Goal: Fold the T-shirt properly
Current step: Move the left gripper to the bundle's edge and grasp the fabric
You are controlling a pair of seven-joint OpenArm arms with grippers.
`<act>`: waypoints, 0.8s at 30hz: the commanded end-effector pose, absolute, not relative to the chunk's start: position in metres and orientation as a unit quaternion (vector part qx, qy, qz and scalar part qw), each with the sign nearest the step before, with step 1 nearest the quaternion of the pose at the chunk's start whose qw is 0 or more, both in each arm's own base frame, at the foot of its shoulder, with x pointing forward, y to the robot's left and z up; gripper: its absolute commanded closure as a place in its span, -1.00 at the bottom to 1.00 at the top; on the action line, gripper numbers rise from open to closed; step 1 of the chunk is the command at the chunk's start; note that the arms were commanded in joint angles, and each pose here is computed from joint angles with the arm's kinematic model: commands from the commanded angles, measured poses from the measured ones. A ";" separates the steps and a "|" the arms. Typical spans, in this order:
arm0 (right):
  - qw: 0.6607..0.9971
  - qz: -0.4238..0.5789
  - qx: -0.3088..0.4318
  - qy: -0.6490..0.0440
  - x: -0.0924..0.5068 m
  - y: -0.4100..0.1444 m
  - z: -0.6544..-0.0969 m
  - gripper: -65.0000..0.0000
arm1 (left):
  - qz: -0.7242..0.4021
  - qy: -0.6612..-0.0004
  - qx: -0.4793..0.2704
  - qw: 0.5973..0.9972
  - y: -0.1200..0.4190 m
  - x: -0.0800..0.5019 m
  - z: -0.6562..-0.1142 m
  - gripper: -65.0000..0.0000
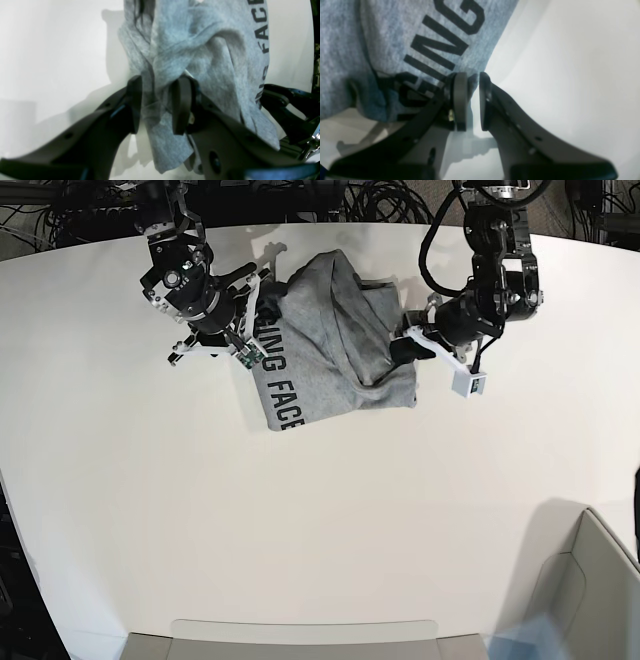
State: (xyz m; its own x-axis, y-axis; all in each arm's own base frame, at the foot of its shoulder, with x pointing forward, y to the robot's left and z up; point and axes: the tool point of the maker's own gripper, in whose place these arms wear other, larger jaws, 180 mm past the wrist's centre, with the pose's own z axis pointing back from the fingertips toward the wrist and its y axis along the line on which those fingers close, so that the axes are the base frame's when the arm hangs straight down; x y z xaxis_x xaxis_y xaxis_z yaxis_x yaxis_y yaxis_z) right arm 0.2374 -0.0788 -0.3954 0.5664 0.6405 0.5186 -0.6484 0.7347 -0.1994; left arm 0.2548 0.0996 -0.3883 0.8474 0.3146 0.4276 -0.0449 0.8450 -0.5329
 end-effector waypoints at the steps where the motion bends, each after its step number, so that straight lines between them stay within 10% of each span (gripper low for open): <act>1: 0.880 0.362 0.009 -0.308 0.244 -0.077 -0.387 0.71 | 0.099 -0.286 -0.267 0.915 0.100 0.265 -0.377 0.36; 10: 0.880 0.361 0.008 -0.309 0.244 -0.077 -0.386 0.71 | 0.107 -0.314 -0.269 0.904 0.103 0.289 -0.370 1.00; 24: 0.884 0.361 0.011 -0.297 0.234 -0.078 -0.393 0.71 | 0.137 -0.356 -0.241 0.892 0.154 0.350 -0.350 1.00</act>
